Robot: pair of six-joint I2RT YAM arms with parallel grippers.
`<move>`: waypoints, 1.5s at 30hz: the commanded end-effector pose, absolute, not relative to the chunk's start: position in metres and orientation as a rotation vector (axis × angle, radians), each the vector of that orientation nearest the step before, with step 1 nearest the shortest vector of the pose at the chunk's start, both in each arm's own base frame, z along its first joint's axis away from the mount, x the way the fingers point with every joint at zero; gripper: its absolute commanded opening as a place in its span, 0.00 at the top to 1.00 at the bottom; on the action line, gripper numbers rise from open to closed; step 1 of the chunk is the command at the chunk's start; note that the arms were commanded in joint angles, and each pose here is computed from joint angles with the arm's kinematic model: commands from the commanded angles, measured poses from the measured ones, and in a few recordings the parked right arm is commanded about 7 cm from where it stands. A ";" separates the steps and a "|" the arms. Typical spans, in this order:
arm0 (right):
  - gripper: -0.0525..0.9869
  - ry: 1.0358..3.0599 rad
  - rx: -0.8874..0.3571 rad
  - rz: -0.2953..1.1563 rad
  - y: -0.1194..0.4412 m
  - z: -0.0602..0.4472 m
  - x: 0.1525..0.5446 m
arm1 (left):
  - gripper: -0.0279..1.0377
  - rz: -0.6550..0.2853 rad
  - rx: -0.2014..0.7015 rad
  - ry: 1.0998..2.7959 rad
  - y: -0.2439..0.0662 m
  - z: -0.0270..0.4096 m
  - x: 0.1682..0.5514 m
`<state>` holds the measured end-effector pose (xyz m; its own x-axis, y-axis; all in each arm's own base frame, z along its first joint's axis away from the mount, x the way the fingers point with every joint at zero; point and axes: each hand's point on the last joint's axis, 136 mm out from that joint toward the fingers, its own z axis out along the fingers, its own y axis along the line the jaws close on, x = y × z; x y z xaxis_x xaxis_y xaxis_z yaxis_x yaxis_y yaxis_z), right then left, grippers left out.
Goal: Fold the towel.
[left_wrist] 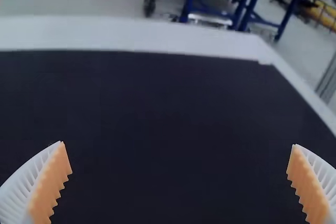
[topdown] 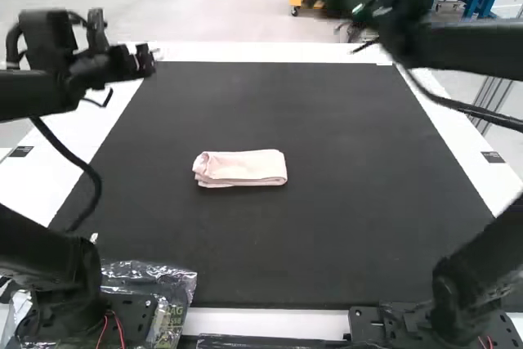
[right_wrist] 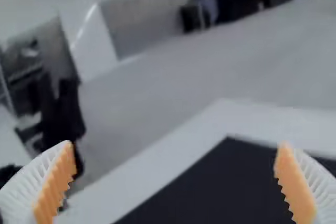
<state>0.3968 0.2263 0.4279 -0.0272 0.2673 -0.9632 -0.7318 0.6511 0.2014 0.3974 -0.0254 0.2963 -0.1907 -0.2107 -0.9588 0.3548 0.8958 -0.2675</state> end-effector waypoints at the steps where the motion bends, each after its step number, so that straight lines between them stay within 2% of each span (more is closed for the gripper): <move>1: 0.06 1.273 -0.366 0.700 0.176 0.482 0.371 | 0.06 -0.477 0.091 1.533 -0.031 0.369 0.384; 5: 0.06 1.190 -0.284 0.539 0.114 0.520 0.323 | 0.06 -0.424 0.094 1.379 -0.036 0.424 0.351; 8: 0.06 1.083 -0.246 0.440 0.080 0.540 0.271 | 0.06 -0.381 0.071 1.292 -0.033 0.452 0.321; 14: 0.06 0.898 -0.204 0.278 0.047 0.562 0.160 | 0.06 -0.325 0.074 1.095 -0.030 0.493 0.242; 17: 0.06 0.812 -0.205 0.235 0.047 0.563 0.108 | 0.06 -0.298 0.078 0.981 -0.030 0.507 0.194; 21: 0.06 0.711 -0.180 0.246 0.048 0.561 0.051 | 0.06 -0.278 0.092 0.858 -0.032 0.515 0.133; 24: 0.06 0.634 -0.138 0.234 0.043 0.559 0.015 | 0.06 -0.259 0.103 0.763 -0.034 0.519 0.088; 27: 0.06 0.557 -0.082 0.209 0.033 0.555 -0.014 | 0.06 -0.202 0.108 0.663 -0.033 0.523 0.046; 30: 0.06 0.567 -0.024 0.200 0.023 0.552 -0.010 | 0.06 -0.124 0.118 0.671 -0.031 0.519 0.040; 32: 0.06 0.697 0.016 0.200 0.017 0.528 0.025 | 0.06 -0.047 0.126 0.717 -0.028 0.513 0.048; 34: 0.06 0.798 0.033 0.208 0.014 0.500 0.065 | 0.06 0.062 0.072 0.780 -0.013 0.502 0.063; 38: 0.06 0.921 -0.020 0.234 0.020 0.428 0.141 | 0.06 0.067 0.053 0.828 -0.005 0.463 0.110; 41: 0.06 0.942 -0.076 0.217 0.024 0.384 0.170 | 0.06 0.074 0.030 0.897 0.002 0.418 0.150; 45: 0.06 1.060 -0.054 0.186 0.018 0.322 0.205 | 0.06 0.055 0.030 1.038 0.004 0.349 0.195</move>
